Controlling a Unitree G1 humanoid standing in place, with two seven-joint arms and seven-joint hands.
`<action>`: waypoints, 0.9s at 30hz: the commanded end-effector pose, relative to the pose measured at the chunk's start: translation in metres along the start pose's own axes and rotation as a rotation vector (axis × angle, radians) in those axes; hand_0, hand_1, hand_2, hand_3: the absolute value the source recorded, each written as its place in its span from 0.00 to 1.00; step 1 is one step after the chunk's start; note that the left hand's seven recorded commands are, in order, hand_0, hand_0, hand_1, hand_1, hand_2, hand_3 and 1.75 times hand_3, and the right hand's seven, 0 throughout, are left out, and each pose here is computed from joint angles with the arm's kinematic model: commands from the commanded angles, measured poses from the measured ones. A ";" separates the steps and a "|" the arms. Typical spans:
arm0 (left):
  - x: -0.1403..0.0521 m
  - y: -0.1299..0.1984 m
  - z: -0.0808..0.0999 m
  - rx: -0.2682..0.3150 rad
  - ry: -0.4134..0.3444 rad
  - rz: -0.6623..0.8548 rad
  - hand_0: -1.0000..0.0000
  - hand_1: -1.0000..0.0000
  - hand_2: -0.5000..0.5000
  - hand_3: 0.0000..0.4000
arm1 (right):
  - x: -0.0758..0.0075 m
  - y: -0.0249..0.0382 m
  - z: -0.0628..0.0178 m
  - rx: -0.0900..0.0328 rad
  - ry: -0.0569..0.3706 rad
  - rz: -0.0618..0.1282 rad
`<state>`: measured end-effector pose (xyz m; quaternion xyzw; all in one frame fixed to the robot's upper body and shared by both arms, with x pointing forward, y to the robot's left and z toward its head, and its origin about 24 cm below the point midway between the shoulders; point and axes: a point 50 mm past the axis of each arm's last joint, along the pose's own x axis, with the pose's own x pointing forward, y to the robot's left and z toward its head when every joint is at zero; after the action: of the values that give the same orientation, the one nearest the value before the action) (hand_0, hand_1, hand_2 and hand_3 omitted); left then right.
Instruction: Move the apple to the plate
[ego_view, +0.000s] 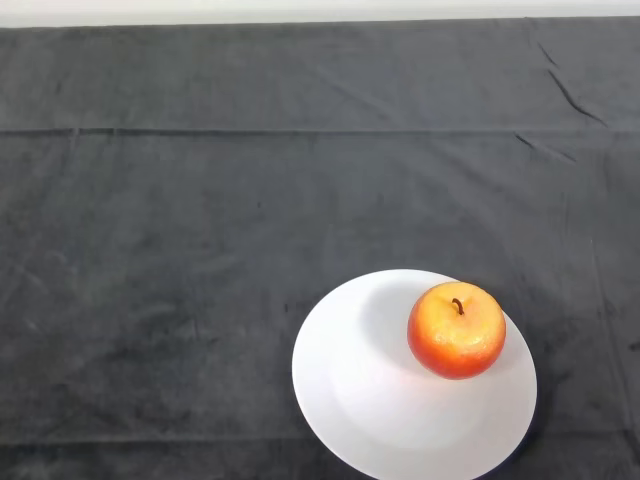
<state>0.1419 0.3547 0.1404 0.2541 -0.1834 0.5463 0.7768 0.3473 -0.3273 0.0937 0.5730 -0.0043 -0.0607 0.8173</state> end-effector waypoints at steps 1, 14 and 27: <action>0.001 0.005 -0.006 0.001 0.019 0.050 1.00 1.00 0.50 0.00 | -0.0061 -0.0052 0.0094 0.006 -0.039 0.000; 0.001 0.005 -0.007 0.000 0.023 0.043 1.00 1.00 0.50 0.00 | -0.0061 -0.0052 0.0094 0.006 -0.039 0.000; 0.000 0.004 -0.007 -0.001 0.025 0.037 1.00 1.00 0.50 0.00 | -0.0061 -0.0052 0.0094 0.006 -0.039 0.000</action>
<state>0.1419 0.3546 0.1405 0.2539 -0.1842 0.5458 0.7770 0.3473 -0.3273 0.0937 0.5730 -0.0043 -0.0607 0.8173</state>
